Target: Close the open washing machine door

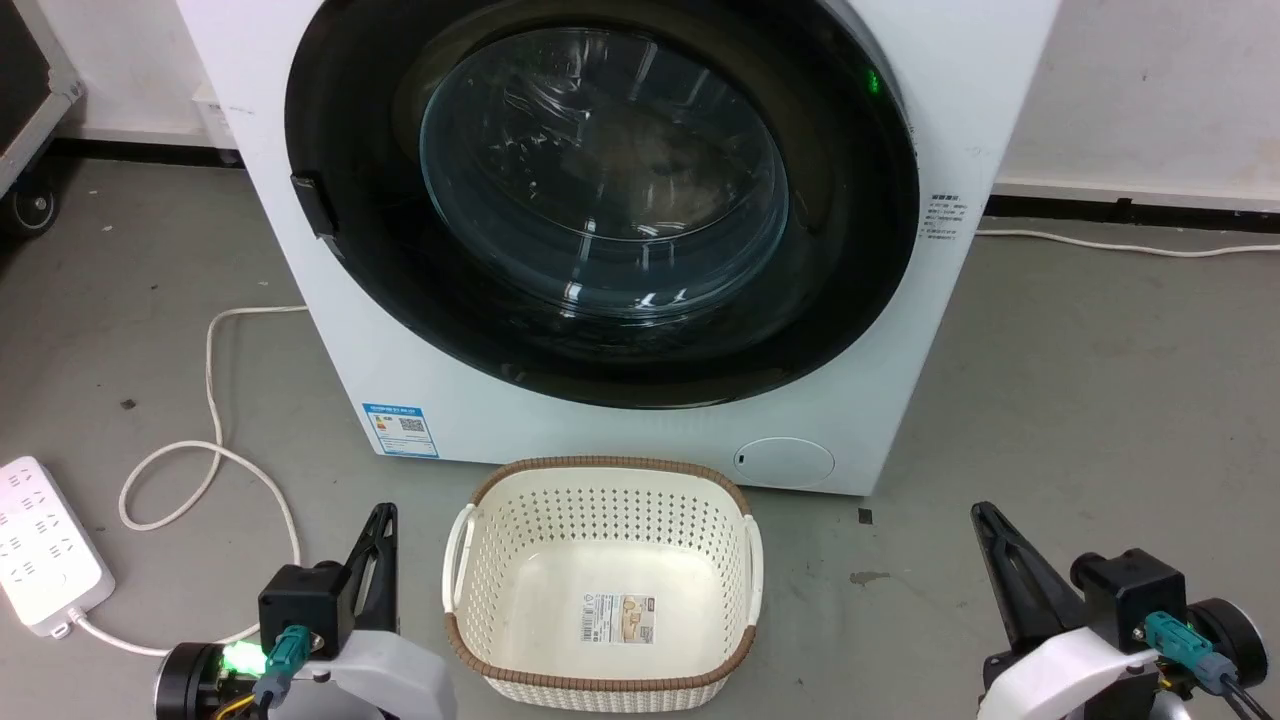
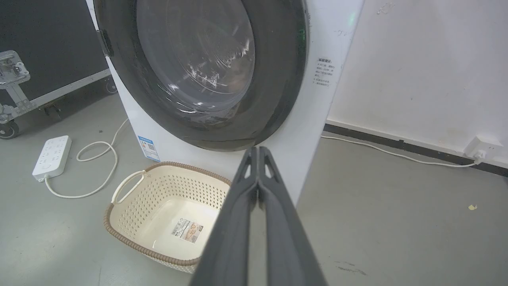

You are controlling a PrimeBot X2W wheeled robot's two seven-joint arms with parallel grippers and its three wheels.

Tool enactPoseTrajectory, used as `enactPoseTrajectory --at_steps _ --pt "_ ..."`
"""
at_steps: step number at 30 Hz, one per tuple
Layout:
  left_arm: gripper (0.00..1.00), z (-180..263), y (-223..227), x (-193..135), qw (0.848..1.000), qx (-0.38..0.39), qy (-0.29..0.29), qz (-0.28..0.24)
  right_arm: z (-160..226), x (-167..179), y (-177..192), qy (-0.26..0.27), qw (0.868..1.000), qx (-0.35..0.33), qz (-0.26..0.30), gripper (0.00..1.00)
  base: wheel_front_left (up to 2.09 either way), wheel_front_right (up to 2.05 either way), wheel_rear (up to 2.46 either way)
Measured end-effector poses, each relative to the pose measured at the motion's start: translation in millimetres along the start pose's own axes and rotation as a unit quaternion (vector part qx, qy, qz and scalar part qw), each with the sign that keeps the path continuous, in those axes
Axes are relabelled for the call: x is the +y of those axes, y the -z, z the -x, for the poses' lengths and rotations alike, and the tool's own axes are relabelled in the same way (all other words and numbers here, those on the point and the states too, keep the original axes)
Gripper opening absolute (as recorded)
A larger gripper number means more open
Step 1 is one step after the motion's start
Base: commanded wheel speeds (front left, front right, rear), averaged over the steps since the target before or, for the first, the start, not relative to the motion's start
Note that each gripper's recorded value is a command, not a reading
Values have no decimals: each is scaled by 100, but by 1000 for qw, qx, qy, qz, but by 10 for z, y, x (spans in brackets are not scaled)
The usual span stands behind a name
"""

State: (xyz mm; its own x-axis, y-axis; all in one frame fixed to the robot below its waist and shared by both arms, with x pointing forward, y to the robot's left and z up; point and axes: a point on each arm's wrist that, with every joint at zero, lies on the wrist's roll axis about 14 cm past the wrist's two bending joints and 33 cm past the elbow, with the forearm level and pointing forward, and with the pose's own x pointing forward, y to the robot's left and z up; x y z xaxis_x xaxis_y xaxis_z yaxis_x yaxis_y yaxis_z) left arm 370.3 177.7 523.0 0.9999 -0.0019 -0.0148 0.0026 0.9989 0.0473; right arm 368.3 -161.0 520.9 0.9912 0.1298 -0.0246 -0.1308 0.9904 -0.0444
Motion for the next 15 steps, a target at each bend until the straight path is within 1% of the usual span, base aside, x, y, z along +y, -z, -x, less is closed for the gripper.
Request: enactPoseTrajectory --at_steps 15 --pt "0 -2 -2 -1 1000 0 0 0 0 0 0 0 1000 0 0 0 0 0 0"
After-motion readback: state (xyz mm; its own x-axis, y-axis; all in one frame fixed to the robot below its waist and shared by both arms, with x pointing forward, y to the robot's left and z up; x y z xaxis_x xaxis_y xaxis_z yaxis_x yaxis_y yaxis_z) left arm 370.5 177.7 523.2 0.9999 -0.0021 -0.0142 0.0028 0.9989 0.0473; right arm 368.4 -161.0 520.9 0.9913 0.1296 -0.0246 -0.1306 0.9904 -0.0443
